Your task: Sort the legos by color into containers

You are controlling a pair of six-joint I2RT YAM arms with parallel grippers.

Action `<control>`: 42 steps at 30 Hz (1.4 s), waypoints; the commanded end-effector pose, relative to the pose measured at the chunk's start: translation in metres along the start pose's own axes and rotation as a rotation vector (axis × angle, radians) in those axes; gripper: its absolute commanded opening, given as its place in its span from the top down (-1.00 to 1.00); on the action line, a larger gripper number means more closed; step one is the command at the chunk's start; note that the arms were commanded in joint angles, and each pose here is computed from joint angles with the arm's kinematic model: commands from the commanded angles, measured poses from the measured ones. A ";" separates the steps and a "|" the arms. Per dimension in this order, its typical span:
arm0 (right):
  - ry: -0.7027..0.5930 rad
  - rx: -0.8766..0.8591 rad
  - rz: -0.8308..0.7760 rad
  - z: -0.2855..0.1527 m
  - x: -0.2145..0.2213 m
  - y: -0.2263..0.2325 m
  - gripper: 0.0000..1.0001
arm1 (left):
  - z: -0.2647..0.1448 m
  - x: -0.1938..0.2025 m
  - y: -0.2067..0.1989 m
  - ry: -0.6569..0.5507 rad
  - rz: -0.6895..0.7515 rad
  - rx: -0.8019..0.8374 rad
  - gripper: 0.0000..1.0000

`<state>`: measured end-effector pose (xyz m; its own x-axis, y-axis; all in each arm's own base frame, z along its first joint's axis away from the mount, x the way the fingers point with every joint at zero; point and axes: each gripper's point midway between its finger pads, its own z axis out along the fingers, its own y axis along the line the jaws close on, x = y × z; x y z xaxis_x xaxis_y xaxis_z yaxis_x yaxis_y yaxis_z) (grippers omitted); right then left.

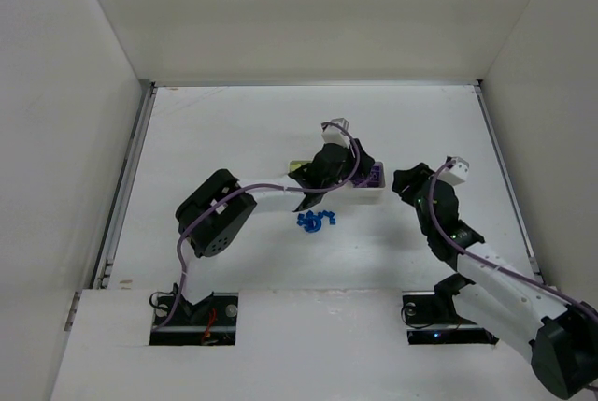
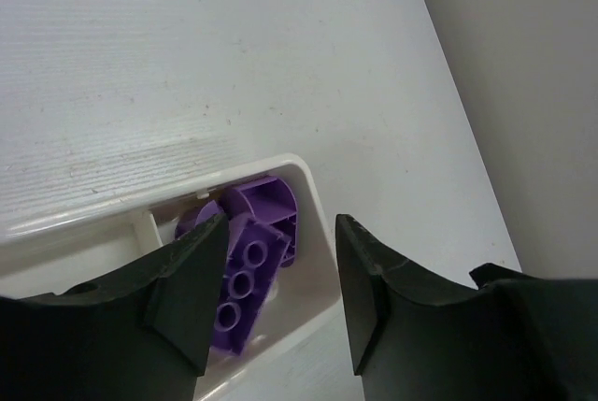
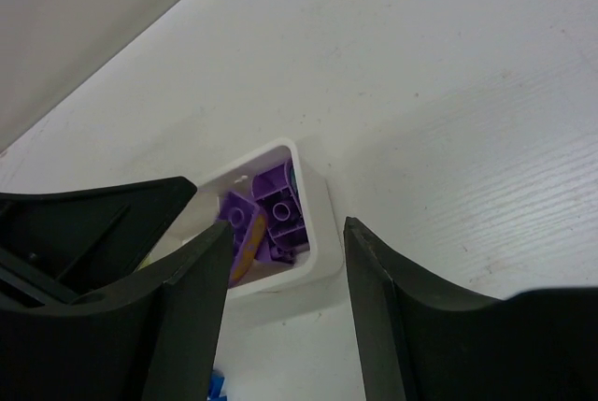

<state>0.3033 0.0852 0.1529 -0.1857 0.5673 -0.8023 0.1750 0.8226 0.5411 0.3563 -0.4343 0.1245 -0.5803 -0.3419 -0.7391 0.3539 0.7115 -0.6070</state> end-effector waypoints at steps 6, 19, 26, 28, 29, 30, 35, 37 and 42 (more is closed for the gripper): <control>-0.028 -0.029 0.019 0.003 -0.008 0.010 -0.12 | -0.012 -0.032 -0.032 -0.064 0.006 0.065 -0.01; 0.197 -0.281 -0.250 -0.016 0.065 0.098 0.47 | -0.135 -0.028 0.036 -0.066 0.025 -0.045 0.48; 0.378 -0.376 -0.321 -0.040 0.121 0.122 0.23 | -0.193 0.010 0.099 -0.005 0.088 -0.229 0.47; 0.436 -0.403 -0.324 -0.049 0.137 0.132 0.06 | -0.197 0.020 0.114 0.009 0.092 -0.273 0.46; 0.460 -0.413 -0.324 -0.053 0.145 0.137 -0.05 | -0.198 0.025 0.123 0.016 0.090 -0.296 0.45; 0.479 -0.419 -0.328 -0.056 0.154 0.141 -0.13 | -0.199 0.027 0.127 0.017 0.085 -0.309 0.44; 0.553 -0.405 -0.382 -0.058 0.192 0.154 -0.06 | -0.204 0.022 0.148 -0.024 0.041 -0.367 0.38; 0.575 -0.389 -0.406 -0.054 0.202 0.155 0.04 | -0.206 0.019 0.155 -0.043 0.020 -0.375 0.36; 0.603 -0.294 -0.474 -0.043 0.216 0.149 0.11 | -0.210 0.021 0.168 -0.058 -0.042 -0.370 0.35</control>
<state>0.2400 0.3262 0.0629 -0.6798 0.0018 -0.7334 -0.3304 0.8920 0.3085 0.2451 -0.1932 0.0601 -0.5722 -0.3388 -0.7469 0.0411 0.8977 -0.4387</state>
